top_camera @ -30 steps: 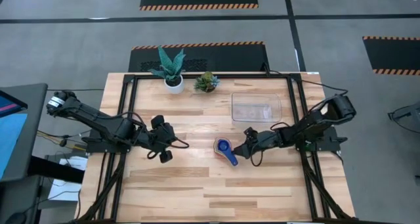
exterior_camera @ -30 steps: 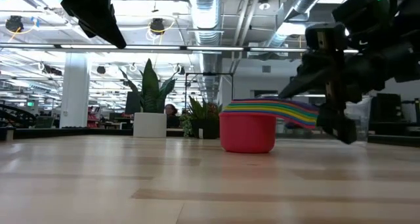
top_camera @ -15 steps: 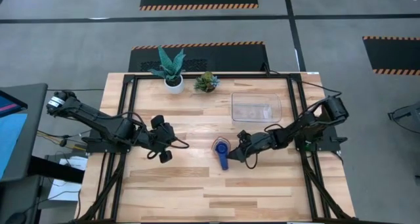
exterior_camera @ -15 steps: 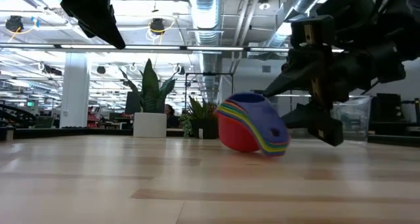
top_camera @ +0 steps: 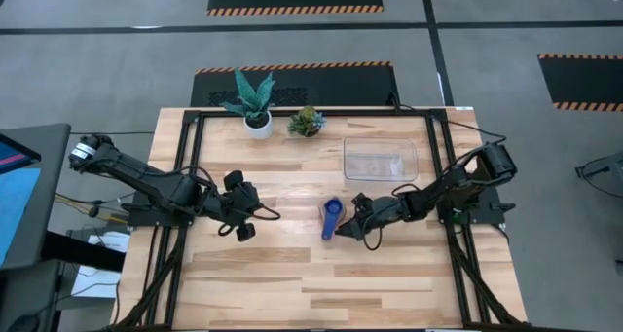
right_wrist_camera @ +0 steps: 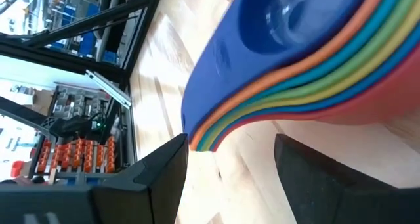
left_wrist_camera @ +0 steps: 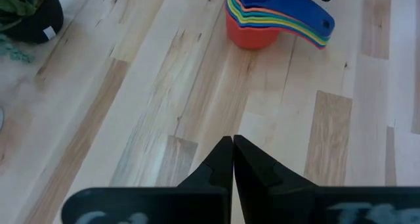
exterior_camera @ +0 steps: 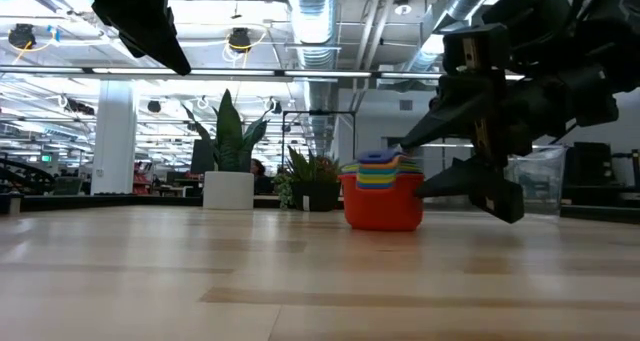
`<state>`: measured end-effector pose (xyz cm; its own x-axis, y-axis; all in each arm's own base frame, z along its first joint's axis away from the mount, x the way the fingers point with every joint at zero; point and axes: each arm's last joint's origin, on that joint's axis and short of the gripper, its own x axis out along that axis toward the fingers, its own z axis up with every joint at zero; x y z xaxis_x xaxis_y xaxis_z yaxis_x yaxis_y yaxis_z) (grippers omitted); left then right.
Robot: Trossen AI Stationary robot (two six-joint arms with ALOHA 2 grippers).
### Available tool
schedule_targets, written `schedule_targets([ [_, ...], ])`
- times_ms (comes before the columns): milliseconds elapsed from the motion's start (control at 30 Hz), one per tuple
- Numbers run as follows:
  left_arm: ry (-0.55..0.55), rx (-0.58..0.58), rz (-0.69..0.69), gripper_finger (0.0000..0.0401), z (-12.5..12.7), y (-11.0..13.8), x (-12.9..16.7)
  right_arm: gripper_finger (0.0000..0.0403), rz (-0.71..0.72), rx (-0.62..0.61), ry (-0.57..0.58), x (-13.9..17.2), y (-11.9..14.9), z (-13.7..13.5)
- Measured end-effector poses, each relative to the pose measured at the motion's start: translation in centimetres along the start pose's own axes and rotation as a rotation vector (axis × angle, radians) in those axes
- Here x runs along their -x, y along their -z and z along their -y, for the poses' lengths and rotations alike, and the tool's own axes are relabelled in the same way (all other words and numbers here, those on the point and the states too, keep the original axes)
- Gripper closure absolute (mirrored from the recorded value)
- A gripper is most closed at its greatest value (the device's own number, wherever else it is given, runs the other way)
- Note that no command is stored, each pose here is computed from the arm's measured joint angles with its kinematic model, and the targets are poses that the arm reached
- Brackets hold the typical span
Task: Nest measuring cups in basket
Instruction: Put the nested measuring cups into the transparent bin
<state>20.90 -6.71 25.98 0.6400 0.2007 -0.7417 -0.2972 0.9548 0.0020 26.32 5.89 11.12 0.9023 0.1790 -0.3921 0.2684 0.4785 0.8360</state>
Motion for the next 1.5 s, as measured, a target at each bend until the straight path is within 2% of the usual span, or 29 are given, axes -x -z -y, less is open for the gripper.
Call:
schedule_targets([
  [300,0.000,0.002,0.000,0.0401,0.0,0.0,0.0,0.0153,-0.014,-0.053,-0.010,0.0,0.5,-0.2],
  [600,0.001,-0.001,-0.001,0.0401,0.0,0.0,0.0,0.0153,0.092,-0.218,0.034,0.1,0.6,-0.2],
  [967,0.005,-0.016,-0.004,0.0401,0.0,0.0,0.0,0.0153,-0.005,-0.231,-0.014,1.4,0.9,-2.0],
  [1267,0.006,-0.025,-0.007,0.0401,0.1,0.0,-0.2,0.0153,-0.015,-0.259,0.139,3.8,0.4,-2.3],
  [1400,0.065,-0.052,-0.003,0.0401,0.9,-0.3,-0.9,0.0153,0.021,-0.247,0.054,3.4,0.7,-3.1],
  [1500,0.126,-0.131,0.009,0.0401,2.2,-0.7,-2.6,0.0153,0.052,-0.237,0.036,2.9,1.1,-3.1],
])
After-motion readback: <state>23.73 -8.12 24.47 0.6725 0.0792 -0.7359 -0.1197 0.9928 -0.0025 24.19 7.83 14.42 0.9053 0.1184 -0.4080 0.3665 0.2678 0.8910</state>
